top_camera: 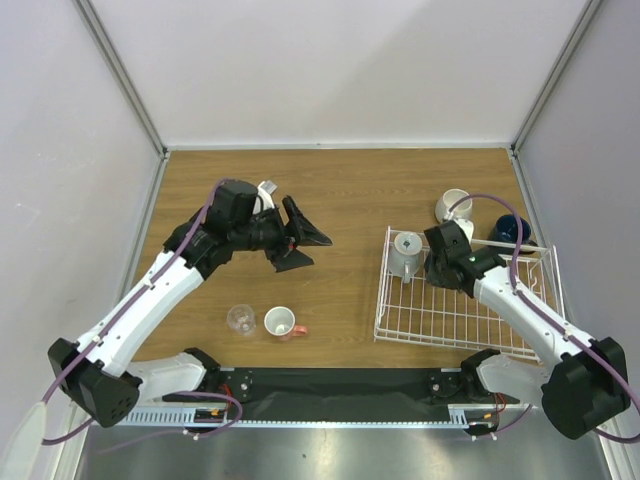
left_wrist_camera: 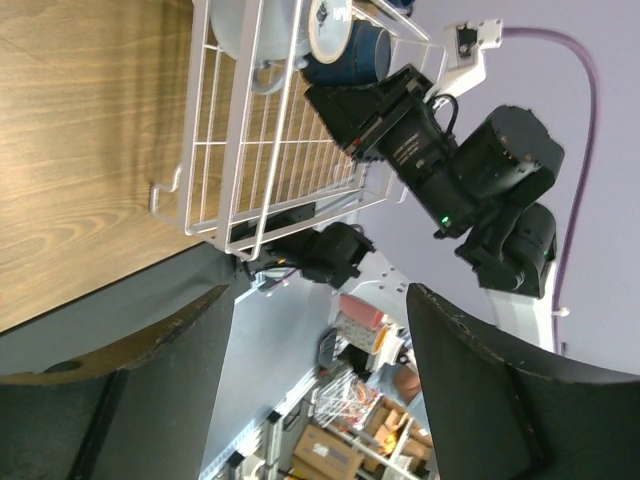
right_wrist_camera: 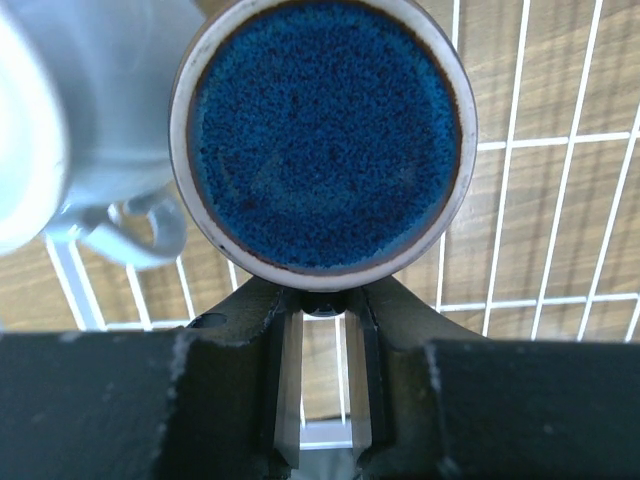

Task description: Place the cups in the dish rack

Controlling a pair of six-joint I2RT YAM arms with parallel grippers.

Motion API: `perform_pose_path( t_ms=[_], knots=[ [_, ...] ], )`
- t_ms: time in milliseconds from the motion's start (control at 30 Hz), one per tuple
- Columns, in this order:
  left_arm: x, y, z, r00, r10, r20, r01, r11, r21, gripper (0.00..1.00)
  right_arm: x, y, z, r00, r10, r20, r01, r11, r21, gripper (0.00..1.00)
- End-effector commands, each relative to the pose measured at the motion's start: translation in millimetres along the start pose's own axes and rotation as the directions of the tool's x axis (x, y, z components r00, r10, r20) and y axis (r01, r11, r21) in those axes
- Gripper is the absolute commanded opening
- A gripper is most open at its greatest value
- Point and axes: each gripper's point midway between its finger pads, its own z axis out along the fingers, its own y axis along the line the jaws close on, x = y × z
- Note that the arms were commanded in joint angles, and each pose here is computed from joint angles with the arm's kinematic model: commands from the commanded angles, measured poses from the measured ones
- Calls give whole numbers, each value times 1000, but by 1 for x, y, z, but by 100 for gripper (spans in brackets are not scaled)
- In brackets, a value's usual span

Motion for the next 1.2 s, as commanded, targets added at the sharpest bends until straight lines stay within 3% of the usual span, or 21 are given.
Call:
perform_pose_path(
  t_ms=[0,167,767,1033,1167],
  knots=[
    [0,-3,-8,998,54,-23,-55,998,-29,75,-23,1,11,994,32,101,-33,999,0,0],
    [-2,3,-13,992,128,-22,-129,988,-80,74,-17,-4,20,992,29,120,-29,1000,0,0],
    [1,-1,-9,990,132,-43,-133,991,-33,73,-16,0,34,992,5,127,-4,1000,-8,1],
    [1,0,-10,991,125,-44,-127,991,-32,73,-11,1,37,995,-7,99,7,1000,-1,28],
    [3,1,-10,991,122,-47,-123,992,-31,73,-10,1,36,996,-6,92,6,1000,-3,50]
  ],
)
